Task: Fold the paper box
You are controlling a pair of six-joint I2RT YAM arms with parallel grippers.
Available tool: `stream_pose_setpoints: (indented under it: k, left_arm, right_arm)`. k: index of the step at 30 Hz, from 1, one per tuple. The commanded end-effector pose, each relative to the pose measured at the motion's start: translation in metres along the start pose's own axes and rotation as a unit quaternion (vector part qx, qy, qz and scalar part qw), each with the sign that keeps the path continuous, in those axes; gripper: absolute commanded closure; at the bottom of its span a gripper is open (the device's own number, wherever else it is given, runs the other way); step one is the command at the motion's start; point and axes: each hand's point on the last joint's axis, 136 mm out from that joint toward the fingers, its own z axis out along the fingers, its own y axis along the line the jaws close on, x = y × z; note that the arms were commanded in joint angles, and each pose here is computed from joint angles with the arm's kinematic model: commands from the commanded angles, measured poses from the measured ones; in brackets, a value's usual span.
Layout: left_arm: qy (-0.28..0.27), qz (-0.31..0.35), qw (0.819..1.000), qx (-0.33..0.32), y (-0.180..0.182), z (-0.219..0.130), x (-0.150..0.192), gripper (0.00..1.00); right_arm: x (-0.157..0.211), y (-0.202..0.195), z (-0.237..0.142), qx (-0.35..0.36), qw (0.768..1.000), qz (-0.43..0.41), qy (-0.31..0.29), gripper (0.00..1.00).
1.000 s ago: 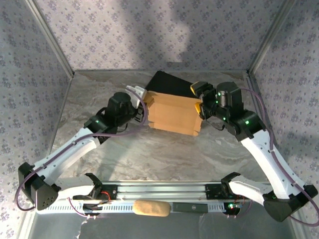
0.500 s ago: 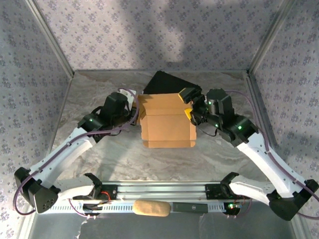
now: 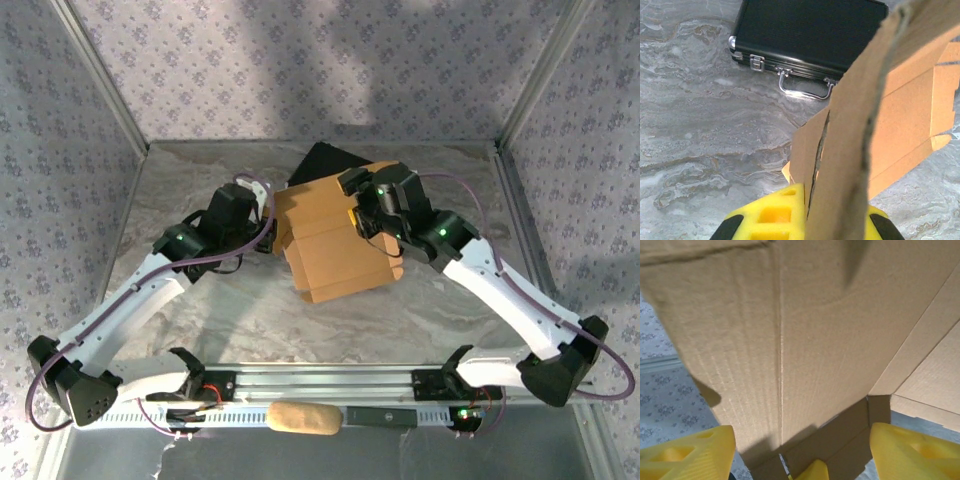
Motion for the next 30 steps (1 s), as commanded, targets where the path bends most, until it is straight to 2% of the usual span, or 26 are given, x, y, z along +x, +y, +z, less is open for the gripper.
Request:
stream_pose_setpoints:
  k: [1,7,13,26,30]
  left_arm:
    - [-0.003,0.001,1.0,0.016,-0.009,-0.006,-0.004,1.0]
    - [0.002,0.012,1.0,0.016,-0.009,-0.004,0.001,1.0]
    - [0.003,0.014,1.0,0.015,-0.008,-0.004,0.002,1.0]
    - [0.012,0.035,0.999,0.013,-0.013,-0.006,0.006,1.0]
    - [0.012,0.039,0.999,0.009,-0.012,-0.007,0.005,1.0]
  right_arm:
    - [-0.005,0.013,0.001,-0.018,1.0,0.018,-0.007,0.3]
    - [-0.007,0.025,-0.002,-0.033,0.999,0.001,-0.001,0.28]
    - [-0.012,0.032,-0.028,-0.035,0.998,-0.035,-0.042,0.26]
    - [-0.018,0.04,0.009,-0.018,0.999,-0.016,-0.025,0.26]
    - [-0.018,0.033,0.021,-0.004,1.0,-0.005,-0.018,0.36]
